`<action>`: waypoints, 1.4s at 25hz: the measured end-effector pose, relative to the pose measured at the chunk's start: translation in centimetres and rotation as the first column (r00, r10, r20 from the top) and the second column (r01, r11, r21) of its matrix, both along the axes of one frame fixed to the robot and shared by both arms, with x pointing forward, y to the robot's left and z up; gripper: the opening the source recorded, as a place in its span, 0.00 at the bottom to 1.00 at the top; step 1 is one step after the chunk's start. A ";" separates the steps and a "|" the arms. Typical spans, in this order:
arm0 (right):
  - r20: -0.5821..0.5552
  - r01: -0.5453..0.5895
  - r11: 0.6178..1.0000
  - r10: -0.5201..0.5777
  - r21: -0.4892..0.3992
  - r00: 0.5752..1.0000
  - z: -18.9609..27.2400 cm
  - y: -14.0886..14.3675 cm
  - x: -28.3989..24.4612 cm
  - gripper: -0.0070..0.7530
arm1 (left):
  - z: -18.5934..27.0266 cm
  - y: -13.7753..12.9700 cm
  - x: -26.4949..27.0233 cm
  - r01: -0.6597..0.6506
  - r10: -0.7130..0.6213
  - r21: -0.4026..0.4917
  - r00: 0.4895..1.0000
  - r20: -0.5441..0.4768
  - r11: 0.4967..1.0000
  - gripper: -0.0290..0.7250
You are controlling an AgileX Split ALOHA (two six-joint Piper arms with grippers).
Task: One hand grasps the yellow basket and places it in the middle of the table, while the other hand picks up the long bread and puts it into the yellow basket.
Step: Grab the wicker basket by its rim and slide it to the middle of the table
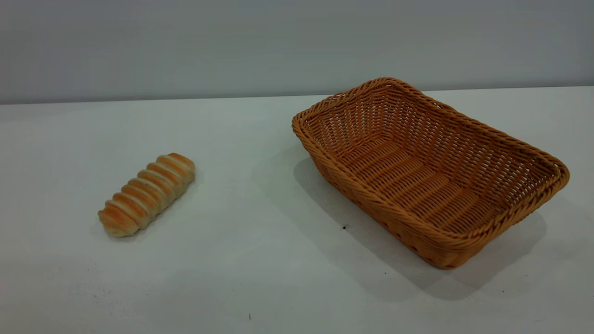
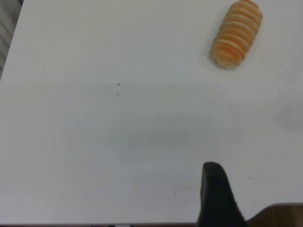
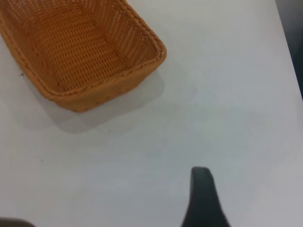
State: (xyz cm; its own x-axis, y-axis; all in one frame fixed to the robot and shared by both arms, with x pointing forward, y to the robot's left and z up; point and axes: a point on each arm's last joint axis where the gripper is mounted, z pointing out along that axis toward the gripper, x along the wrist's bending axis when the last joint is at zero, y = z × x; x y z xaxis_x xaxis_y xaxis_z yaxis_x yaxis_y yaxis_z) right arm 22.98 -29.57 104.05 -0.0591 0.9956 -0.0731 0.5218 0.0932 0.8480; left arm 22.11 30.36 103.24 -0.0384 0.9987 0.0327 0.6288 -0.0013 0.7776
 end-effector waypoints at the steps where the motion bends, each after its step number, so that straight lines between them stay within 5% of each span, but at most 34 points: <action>1: 0.000 0.000 1.000 0.000 0.000 1.000 0.0 0.0 0.0 0.74 | 0.0 0.0 0.0 0.000 0.000 0.000 1.000 0.000 1.000 0.69; 14: 0.000 -0.002 1.000 0.002 0.003 1.000 0.0 0.0 0.0 0.74 | 0.0 0.0 0.0 0.000 0.000 0.000 1.000 0.002 1.000 0.69; 22: 0.097 -0.003 1.000 0.003 0.006 0.995 1.0 0.1 0.2 0.74 | 1.7 -0.4 0.8 0.020 -0.010 -0.058 0.985 0.173 0.998 0.69; 35: 0.272 -0.016 0.999 0.004 0.041 0.962 3.0 0.2 1.8 0.74 | 1.6 -0.3 4.3 0.006 -0.009 -0.069 0.999 -0.047 0.998 0.69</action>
